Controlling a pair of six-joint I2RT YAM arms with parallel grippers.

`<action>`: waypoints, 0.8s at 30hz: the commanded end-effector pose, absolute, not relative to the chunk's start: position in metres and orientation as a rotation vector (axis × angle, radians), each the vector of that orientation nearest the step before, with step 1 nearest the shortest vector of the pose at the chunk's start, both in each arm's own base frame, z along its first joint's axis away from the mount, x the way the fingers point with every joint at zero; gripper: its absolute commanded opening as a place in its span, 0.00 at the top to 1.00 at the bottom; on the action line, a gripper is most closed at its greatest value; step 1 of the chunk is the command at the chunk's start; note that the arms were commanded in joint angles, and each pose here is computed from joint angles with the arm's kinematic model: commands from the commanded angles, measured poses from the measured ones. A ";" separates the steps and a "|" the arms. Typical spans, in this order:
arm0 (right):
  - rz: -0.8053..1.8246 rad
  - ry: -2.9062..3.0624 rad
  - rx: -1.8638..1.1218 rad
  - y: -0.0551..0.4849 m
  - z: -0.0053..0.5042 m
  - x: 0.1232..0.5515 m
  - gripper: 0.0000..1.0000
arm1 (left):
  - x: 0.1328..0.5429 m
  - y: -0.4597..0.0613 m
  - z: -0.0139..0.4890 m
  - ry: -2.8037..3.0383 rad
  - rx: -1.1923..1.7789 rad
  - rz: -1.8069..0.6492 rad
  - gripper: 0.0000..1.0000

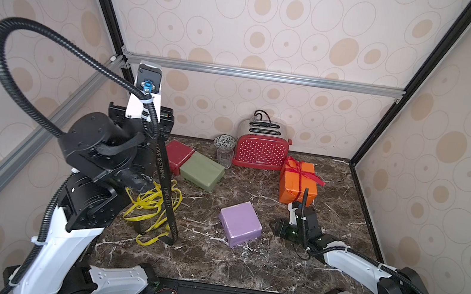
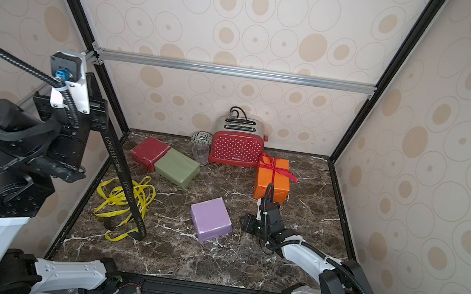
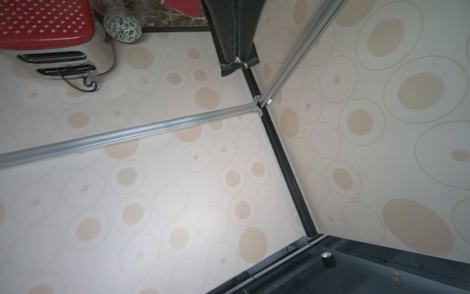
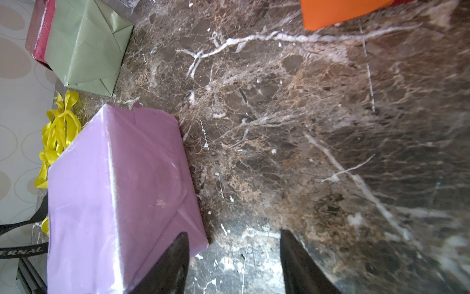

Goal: Untie the ribbon bows on the gift boxes
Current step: Place the ribbon at the center of the board.

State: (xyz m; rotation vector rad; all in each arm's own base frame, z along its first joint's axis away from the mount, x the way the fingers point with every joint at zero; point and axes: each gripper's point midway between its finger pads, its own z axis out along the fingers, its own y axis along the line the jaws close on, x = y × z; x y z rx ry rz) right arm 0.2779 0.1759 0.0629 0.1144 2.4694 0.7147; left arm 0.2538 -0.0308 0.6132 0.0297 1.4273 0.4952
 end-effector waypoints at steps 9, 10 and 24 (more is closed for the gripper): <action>0.729 2.444 0.100 0.178 0.073 0.281 0.41 | 0.246 0.098 0.466 1.755 -0.616 0.625 1.00; 0.729 2.446 0.097 0.178 0.072 0.280 0.41 | 0.244 0.101 0.457 1.763 -0.644 0.634 1.00; 0.713 2.429 0.124 0.173 0.074 0.279 0.41 | 0.256 0.063 0.259 2.197 -0.686 0.381 1.00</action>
